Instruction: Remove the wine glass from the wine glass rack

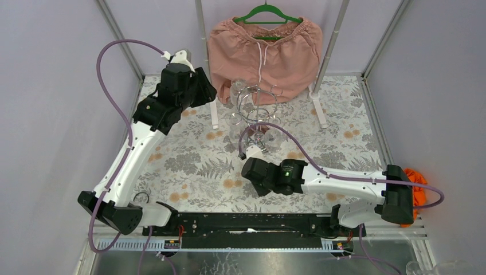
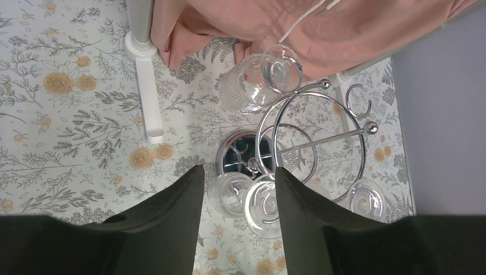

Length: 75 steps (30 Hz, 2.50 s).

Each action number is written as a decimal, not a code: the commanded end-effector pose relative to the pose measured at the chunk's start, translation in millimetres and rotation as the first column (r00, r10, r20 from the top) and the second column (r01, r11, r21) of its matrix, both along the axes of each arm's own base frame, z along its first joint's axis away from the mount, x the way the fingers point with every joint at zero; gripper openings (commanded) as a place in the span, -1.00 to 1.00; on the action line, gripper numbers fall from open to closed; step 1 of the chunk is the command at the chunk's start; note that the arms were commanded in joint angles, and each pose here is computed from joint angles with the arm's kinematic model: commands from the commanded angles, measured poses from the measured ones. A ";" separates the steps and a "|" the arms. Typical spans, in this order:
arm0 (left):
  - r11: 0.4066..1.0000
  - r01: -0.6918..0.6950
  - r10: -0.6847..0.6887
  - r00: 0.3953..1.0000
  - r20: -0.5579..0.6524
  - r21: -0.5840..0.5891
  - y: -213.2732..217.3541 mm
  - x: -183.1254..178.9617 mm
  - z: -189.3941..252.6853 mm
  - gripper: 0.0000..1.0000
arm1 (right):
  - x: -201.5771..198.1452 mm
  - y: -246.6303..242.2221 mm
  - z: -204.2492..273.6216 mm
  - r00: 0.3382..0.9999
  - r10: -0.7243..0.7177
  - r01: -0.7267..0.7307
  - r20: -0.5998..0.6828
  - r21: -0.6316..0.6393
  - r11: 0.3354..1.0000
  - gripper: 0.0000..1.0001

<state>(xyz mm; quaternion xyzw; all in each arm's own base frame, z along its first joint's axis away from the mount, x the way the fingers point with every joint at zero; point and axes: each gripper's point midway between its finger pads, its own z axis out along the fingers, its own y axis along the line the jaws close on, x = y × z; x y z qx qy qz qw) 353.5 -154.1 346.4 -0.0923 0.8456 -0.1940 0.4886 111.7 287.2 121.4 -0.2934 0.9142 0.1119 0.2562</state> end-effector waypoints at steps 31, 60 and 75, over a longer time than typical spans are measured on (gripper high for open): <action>0.999 0.010 -0.010 1.000 0.005 -0.032 -0.4 16.0 -13.2 0.11 | 19.8 18.4 -37.7 0.987 0.086 -0.090 -0.135 -0.022 0.996 -1.00; 0.999 0.013 -0.013 1.000 -0.009 -0.030 3.1 11.7 -20.0 0.13 | 29.6 19.0 83.3 0.992 0.026 -0.028 0.121 0.007 1.000 -0.22; 0.945 0.199 -0.198 0.980 0.030 -0.261 -22.2 24.4 -5.1 0.15 | 66.9 -71.2 225.4 0.821 -0.410 0.201 0.398 0.470 0.859 -0.04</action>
